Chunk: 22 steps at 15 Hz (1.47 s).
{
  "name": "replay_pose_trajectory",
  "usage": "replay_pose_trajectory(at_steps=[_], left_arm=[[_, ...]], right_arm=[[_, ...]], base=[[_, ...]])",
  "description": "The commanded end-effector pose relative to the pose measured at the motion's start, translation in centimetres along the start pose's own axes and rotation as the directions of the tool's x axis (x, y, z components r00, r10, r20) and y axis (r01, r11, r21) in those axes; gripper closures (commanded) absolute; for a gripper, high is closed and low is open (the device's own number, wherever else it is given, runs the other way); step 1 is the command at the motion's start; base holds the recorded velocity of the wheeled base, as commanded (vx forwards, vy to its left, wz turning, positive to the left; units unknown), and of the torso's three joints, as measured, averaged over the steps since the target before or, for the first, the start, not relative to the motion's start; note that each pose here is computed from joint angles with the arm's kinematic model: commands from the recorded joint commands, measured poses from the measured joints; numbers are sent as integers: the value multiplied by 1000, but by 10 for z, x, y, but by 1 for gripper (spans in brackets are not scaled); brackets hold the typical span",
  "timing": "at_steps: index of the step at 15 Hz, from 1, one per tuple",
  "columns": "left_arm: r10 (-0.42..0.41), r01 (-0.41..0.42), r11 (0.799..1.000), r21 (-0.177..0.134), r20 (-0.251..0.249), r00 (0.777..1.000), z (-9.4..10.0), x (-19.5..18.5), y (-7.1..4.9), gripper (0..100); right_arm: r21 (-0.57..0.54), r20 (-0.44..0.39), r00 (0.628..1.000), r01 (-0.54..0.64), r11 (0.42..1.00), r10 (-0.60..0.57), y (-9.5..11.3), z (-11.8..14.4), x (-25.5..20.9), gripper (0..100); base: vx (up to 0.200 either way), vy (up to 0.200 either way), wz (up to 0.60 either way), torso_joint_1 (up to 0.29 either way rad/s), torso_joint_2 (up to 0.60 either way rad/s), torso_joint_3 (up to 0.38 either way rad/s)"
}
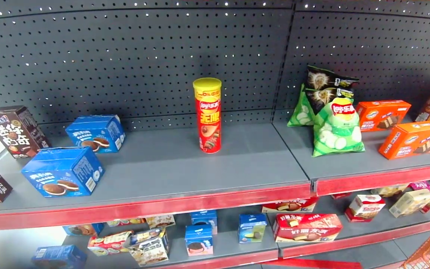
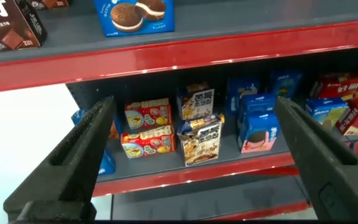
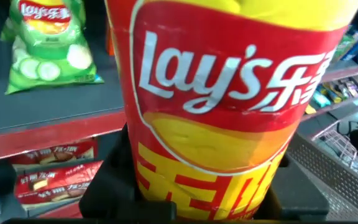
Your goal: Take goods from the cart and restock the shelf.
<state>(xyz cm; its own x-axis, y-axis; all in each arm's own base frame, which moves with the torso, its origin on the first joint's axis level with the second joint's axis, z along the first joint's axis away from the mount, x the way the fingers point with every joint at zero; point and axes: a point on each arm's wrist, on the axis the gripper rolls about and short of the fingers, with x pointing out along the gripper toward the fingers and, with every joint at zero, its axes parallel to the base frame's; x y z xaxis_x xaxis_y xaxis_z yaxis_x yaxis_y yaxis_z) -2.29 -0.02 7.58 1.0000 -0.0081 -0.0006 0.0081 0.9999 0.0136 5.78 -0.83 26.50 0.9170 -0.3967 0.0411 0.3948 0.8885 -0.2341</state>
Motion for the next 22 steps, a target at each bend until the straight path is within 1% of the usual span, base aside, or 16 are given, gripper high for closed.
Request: replay_pose_trajectory(at_steps=[1,10,14,20,22], left_arm=[[0,0,1000,0,1,1000,0,0,0,0],[0,0,1000,-1,1,1000,0,0,0,0],[0,0,1000,-1,1,1000,0,0,0,0],[-1,1,1000,0,-1,1000,0,0,0,0],[-1,1,1000,-1,-1,1000,0,0,0,0]], right_arm=[[-1,-4,1000,1,1000,-1,0,-1,0,100],[-6,-8,1000,-7,1000,7,1,-2,1,100],[-12,-3,1000,-2,1000,2,1,-1,0,100],[-14,-4,1000,-6,1000,6,1,-1,1,100],[-14,-5,1000,-6,1000,6,1,-1,1,100]], base=[[0,0,0,0,0,0],[0,0,0,0,0,0],[0,0,600,4,2,4],[0,0,0,0,0,0],[0,-200,0,7,2,-2]])
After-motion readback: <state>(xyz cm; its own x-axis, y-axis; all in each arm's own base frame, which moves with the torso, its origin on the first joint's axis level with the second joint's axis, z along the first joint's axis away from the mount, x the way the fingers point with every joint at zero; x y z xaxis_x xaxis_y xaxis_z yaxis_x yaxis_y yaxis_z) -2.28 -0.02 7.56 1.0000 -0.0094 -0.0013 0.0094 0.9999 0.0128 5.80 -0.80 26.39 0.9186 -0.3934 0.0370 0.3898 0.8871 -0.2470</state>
